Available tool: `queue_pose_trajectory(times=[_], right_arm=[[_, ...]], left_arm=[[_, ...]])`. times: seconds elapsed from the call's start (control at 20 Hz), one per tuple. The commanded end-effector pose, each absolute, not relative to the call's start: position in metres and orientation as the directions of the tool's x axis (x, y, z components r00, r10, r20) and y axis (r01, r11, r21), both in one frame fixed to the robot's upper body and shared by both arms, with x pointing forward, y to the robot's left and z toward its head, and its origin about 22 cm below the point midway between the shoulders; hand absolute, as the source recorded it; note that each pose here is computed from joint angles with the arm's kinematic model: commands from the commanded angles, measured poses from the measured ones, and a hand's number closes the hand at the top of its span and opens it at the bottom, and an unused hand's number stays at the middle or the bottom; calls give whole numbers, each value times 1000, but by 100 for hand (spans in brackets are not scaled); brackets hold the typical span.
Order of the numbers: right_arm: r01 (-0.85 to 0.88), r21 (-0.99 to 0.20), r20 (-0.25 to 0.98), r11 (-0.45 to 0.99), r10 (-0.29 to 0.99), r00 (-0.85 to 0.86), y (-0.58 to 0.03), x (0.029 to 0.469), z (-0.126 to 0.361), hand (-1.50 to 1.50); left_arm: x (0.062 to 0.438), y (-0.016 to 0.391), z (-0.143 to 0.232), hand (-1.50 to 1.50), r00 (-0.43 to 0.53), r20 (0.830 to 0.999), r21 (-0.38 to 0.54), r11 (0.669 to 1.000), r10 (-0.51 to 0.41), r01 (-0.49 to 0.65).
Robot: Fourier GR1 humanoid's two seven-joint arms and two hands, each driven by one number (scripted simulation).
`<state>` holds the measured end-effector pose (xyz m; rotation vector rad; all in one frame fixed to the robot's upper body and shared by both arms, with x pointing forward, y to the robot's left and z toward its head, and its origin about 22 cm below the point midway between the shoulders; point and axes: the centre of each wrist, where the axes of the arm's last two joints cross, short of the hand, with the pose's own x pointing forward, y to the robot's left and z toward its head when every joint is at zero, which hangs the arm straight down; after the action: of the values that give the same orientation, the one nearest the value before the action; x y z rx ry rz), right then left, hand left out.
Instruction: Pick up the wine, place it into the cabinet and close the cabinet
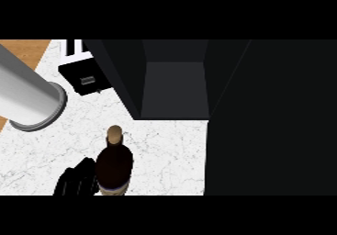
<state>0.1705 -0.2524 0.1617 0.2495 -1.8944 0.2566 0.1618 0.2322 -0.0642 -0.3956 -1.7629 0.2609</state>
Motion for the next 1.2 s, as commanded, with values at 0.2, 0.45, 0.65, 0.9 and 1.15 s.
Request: queue_pose_trajectory(times=[0.2, 0.45, 0.65, 0.9, 1.15], right_arm=[[-302, -68, 950, 951, -30, -309, -255, 163, 157, -150], [-302, -55, 950, 952, -43, -310, -262, 181, 149, -150], [-284, -44, 949, 958, -49, -312, -254, 166, 139, -150], [-289, -54, 947, 956, -43, -317, -272, 182, 137, -150], [-300, -50, 951, 953, -46, -306, -263, 183, 143, -150]], left_arm=[[179, 211, -3, 150, -265, 884, -365, 923, 385, 121], [217, 178, 27, 150, -213, 878, -407, 903, 428, 138], [234, 163, 41, 150, -234, 889, -373, 919, 393, 127], [281, 143, 60, 150, -286, 882, -351, 927, 375, 133], [289, 130, 52, 150, -299, 916, -253, 963, 269, 90]])
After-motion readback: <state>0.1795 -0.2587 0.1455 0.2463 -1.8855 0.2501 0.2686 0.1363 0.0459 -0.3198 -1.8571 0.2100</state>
